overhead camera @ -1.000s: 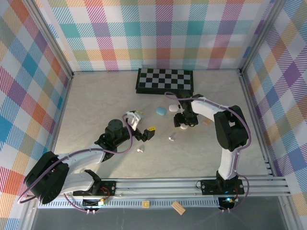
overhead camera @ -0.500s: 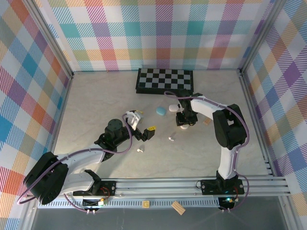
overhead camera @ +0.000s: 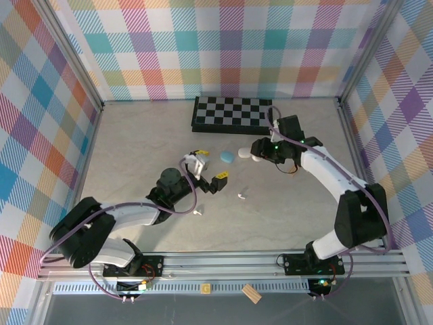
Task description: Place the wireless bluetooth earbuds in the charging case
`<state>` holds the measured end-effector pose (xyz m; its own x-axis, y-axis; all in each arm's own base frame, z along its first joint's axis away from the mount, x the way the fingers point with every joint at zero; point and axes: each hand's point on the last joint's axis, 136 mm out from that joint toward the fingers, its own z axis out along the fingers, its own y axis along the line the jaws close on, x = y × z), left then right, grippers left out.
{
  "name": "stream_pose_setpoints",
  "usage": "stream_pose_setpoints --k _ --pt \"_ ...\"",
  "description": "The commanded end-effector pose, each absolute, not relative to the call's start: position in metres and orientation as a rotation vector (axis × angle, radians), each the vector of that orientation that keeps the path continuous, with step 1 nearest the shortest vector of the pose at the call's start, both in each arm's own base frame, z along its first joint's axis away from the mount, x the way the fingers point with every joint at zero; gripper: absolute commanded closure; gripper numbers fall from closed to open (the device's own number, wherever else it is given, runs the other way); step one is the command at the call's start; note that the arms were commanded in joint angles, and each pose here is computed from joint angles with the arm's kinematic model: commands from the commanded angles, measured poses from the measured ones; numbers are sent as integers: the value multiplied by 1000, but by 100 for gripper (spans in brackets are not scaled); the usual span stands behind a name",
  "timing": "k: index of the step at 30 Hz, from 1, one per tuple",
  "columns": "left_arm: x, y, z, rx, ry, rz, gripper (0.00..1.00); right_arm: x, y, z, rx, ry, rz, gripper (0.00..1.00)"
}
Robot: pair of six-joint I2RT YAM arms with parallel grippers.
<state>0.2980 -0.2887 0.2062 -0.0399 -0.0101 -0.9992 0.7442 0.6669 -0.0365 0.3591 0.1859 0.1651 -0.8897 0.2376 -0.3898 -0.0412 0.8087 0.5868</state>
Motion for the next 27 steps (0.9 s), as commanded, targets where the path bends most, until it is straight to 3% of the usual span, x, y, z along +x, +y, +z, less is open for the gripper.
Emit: stream_pose_setpoints --k 1,11,15,27 --pt "307 -299 250 532 1348 -717 0 360 205 202 240 2418 1129 52" --pt "327 -344 258 421 1302 -741 0 351 218 248 351 2231 1441 51" --pt "333 -357 260 405 1297 -743 12 346 218 257 345 2201 1475 51" --pt "328 -387 266 453 1262 -810 33 340 219 265 329 2170 1513 52"
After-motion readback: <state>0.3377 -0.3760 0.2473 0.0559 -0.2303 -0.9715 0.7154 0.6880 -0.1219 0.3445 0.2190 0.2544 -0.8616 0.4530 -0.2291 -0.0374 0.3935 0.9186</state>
